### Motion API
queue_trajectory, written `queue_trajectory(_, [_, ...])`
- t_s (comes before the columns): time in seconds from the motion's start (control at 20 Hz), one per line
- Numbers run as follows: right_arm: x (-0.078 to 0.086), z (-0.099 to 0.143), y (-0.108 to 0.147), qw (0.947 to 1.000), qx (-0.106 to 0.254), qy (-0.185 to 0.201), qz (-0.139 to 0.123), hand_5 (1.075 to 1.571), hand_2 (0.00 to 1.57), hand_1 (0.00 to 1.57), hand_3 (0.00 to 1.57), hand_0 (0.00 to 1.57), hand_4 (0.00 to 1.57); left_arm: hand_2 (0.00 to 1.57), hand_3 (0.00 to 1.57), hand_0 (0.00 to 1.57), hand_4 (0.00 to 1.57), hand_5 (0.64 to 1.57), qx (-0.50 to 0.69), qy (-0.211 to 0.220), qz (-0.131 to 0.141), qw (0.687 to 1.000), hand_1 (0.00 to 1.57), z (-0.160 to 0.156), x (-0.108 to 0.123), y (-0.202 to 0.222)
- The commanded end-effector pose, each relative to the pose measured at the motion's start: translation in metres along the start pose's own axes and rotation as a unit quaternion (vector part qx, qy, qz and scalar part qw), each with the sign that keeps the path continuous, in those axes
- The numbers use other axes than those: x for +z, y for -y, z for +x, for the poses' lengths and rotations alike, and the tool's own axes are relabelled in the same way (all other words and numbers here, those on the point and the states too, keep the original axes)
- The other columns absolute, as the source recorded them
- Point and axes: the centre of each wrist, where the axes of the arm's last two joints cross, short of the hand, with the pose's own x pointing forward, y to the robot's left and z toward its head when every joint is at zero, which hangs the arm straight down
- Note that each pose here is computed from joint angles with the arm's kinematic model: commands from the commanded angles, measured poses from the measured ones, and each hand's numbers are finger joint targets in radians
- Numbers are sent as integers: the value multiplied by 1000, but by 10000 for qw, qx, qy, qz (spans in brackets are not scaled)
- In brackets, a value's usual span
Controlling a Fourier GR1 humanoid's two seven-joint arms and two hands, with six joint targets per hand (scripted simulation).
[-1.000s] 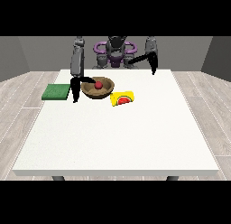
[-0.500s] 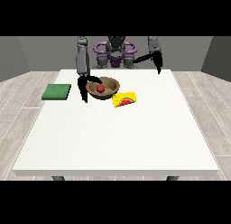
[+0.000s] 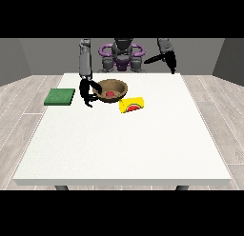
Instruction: Pick the cup and pour the ball into the bowl, then pick the bowl and place it on the pad
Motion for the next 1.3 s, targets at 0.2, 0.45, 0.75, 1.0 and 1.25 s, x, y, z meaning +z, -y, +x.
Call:
queue_trajectory(0.2, [-13,27,-16,9951,564,-810,-47,1554,1571,1571,1571,1571,1028,0,0,0,0,1570,-22,-397,285,9988,0,-43,32,-22])
queue_trajectory(0.45, [-13,36,-18,9903,334,-1326,262,1553,1571,1571,1571,1571,1048,0,0,0,0,1570,-72,-981,562,9936,0,-62,43,-52])
queue_trajectory(0.75, [-24,75,64,9969,203,-759,68,1559,1571,1571,1571,1571,1058,0,0,0,0,1569,-142,-509,647,9965,0,-53,38,-40])
queue_trajectory(1.0, [-14,67,91,9955,250,-872,272,1559,1571,1571,1571,1571,1058,0,0,0,0,1566,-159,-717,766,9944,0,-73,59,-27])
queue_trajectory(1.25, [-13,93,138,9983,-271,-497,157,1563,1571,1571,1571,1571,1074,0,0,0,0,1565,-292,-225,901,9953,0,-64,48,-11])
